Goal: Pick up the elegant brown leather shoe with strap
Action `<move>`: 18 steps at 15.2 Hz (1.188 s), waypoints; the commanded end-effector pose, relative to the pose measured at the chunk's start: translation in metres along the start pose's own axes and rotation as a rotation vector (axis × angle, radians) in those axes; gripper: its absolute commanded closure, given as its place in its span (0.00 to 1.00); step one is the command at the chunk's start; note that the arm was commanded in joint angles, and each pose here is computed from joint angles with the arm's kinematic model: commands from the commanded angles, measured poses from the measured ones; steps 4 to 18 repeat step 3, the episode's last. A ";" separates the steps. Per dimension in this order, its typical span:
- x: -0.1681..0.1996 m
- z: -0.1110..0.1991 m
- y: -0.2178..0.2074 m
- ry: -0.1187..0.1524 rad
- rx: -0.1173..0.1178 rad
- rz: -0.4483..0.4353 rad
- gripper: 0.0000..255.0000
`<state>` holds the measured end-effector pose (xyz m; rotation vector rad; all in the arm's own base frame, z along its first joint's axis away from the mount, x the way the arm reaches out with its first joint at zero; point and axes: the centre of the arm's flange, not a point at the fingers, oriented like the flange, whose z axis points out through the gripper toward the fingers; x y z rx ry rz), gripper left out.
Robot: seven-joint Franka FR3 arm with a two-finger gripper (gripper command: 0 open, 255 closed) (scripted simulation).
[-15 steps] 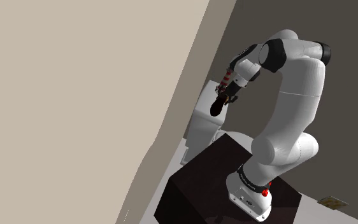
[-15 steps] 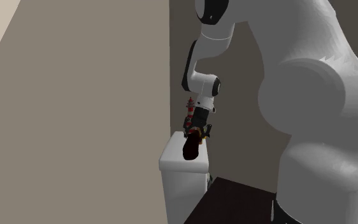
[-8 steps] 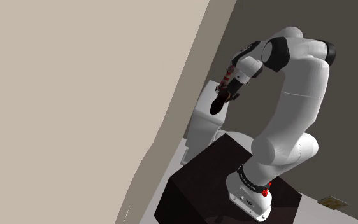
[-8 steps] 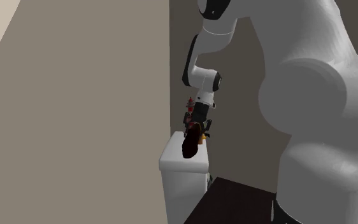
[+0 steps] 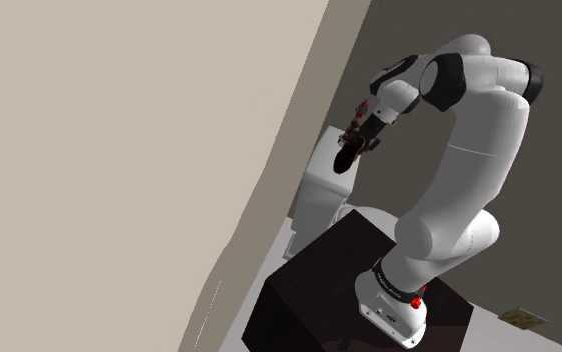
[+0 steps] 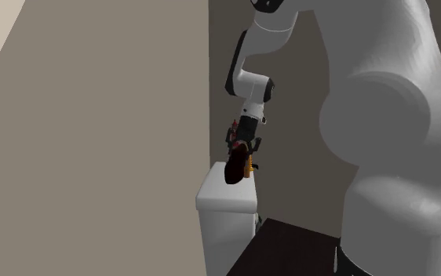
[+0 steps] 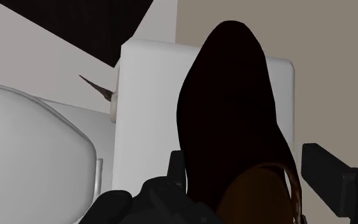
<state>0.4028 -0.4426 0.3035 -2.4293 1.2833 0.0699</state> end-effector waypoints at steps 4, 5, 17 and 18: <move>-0.001 -0.011 -0.004 0.000 0.000 0.000 1.00; -0.001 -0.011 -0.004 0.000 0.000 0.000 1.00; -0.001 -0.011 -0.004 0.000 0.000 0.000 1.00; -0.001 -0.011 -0.004 0.000 0.000 0.000 1.00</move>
